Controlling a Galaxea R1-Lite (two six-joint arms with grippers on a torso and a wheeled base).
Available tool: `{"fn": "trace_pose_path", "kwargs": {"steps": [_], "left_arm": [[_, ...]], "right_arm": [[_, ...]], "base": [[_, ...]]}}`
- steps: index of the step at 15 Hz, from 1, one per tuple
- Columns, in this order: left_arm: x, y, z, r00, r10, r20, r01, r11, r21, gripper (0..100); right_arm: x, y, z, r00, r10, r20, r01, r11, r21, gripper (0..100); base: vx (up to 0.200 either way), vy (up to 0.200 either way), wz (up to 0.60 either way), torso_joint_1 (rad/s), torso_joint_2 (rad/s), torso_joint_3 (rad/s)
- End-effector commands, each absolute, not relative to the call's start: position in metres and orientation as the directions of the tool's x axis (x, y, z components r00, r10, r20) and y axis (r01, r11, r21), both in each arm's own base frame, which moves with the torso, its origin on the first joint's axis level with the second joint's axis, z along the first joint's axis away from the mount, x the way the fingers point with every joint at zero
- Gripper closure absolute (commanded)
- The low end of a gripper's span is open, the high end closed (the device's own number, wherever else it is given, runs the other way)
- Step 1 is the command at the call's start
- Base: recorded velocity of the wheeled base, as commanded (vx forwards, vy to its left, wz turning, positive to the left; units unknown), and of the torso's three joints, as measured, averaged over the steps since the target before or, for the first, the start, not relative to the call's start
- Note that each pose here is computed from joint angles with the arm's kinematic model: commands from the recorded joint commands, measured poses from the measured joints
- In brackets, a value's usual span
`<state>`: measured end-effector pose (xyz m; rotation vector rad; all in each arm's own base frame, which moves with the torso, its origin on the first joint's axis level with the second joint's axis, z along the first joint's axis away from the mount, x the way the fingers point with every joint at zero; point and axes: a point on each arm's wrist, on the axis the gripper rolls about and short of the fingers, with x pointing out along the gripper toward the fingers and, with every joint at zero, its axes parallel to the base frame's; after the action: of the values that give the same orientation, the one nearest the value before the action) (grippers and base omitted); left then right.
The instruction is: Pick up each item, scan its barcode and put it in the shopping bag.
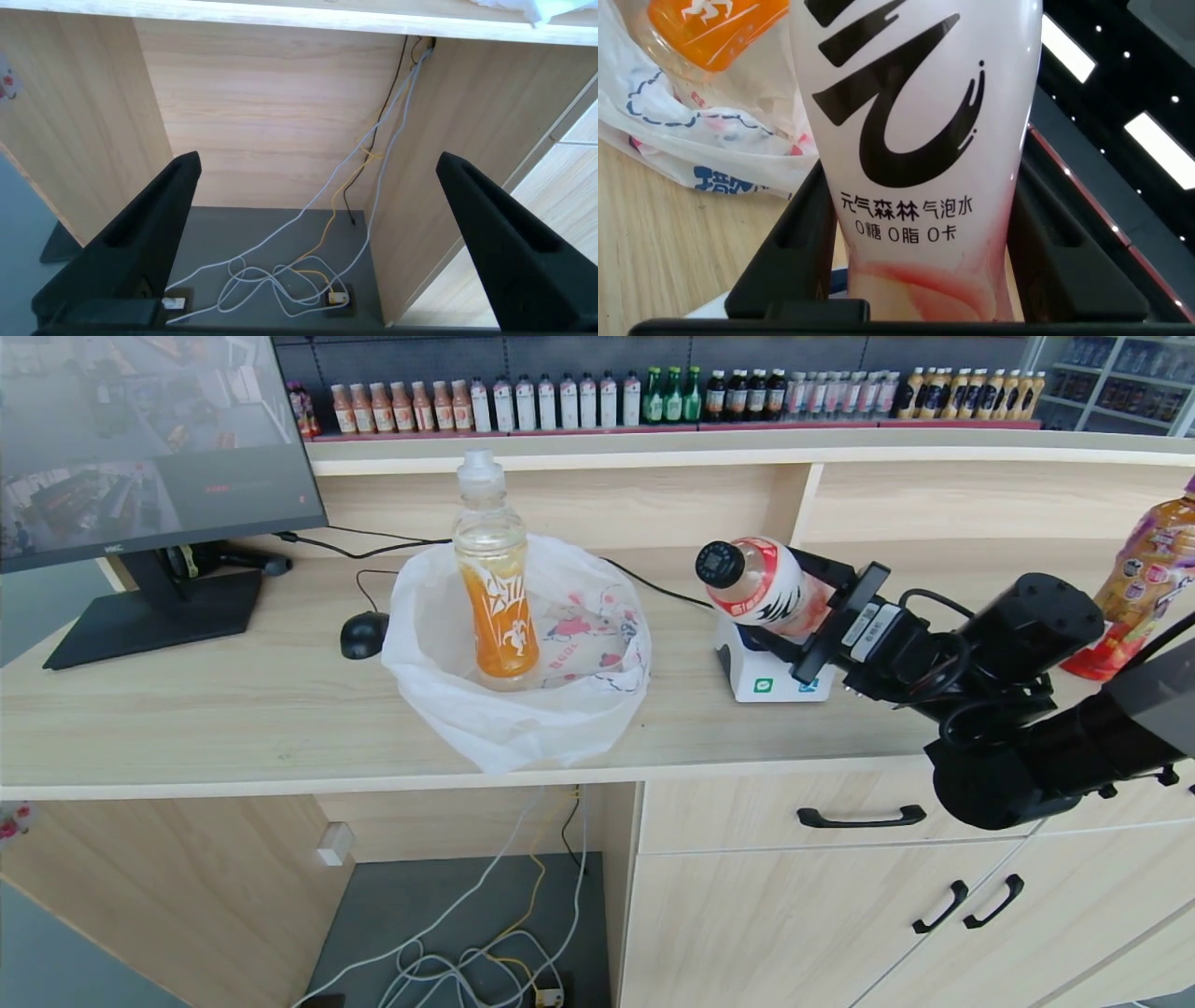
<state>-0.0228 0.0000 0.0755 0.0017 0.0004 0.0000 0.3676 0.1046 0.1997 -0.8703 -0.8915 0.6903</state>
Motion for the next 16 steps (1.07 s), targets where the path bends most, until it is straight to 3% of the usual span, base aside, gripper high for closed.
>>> {"fn": "trace_pose_path", "kwargs": {"steps": [1,8,16], "left_arm": [[-0.023,0.000,0.075,1.000,0.000,0.000,0.000,1.000,0.002,0],[-0.023,0.000,0.075,1.000,0.000,0.000,0.000,1.000,0.002,0],[-0.023,0.000,0.075,1.000,0.000,0.000,0.000,1.000,0.002,0]], "right_arm": [[0.366,0.107,0.205,0.461,0.801,0.382,-0.150,0.494,-0.856,100],[0.355,0.112,0.219,0.546,0.697,0.465,-0.221,0.655,-0.723,100],[0.320,0.118,0.245,0.636,0.536,0.555,-0.399,0.844,-0.358,100]], "base": [[0.000,0.000,0.00,0.000,0.00,0.000],[0.000,0.000,0.00,0.000,0.00,0.000],[0.000,0.000,0.00,0.000,0.00,0.000]]}}
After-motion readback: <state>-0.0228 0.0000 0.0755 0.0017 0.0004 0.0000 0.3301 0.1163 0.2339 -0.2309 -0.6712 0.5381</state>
